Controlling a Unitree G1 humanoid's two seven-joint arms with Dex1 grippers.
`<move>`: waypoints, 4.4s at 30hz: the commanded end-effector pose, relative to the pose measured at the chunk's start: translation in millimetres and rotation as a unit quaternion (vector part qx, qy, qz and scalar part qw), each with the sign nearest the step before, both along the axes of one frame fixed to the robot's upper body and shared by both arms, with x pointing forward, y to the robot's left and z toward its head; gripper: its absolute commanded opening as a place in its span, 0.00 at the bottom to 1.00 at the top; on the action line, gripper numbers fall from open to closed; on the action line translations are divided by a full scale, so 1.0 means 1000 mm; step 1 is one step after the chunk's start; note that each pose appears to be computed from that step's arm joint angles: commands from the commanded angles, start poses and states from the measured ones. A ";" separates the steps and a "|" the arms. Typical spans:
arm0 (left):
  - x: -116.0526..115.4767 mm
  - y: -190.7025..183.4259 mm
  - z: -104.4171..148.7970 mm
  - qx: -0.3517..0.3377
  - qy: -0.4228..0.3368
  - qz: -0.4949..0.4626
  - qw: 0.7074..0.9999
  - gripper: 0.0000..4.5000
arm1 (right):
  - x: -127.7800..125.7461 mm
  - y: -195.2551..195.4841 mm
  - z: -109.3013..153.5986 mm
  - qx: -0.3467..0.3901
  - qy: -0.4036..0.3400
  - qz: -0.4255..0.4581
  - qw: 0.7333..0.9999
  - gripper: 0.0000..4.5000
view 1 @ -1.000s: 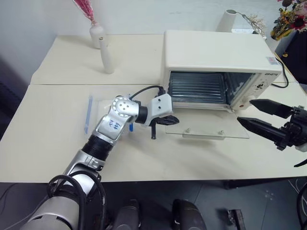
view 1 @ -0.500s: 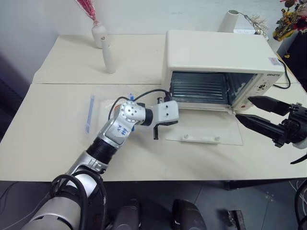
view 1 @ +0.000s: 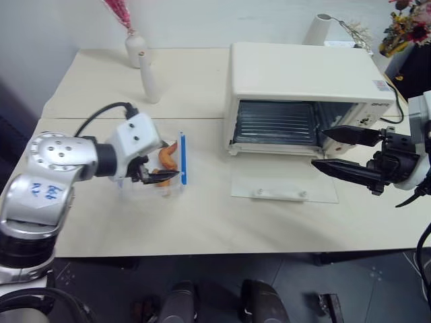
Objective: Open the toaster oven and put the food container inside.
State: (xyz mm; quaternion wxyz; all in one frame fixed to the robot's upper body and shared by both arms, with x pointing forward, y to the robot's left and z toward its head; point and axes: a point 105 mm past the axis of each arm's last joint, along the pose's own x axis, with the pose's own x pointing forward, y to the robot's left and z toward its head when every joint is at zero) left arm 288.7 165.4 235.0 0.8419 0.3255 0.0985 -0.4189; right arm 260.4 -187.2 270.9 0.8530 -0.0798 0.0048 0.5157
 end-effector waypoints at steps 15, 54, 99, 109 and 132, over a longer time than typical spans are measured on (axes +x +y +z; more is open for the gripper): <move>-0.048 0.009 -0.030 -0.357 0.051 0.231 0.904 1.00 | 0.016 0.022 -0.001 -0.010 -0.008 0.076 0.997 1.00; -0.035 0.001 -0.054 -0.556 0.260 0.523 0.592 1.00 | 0.017 0.026 0.000 0.018 -0.008 0.053 0.998 1.00; 0.025 0.048 -0.028 -0.314 0.259 0.415 0.814 0.06 | 0.006 0.006 -0.002 0.033 -0.006 -0.016 0.999 1.00; 0.043 -0.022 -0.007 -0.262 0.298 0.288 0.872 0.06 | -0.003 -0.023 -0.011 0.018 0.008 -0.080 0.997 1.00; 0.091 -0.169 -0.015 -0.192 0.322 0.189 0.907 0.06 | -0.028 -0.058 -0.022 0.024 0.010 -0.183 0.983 1.00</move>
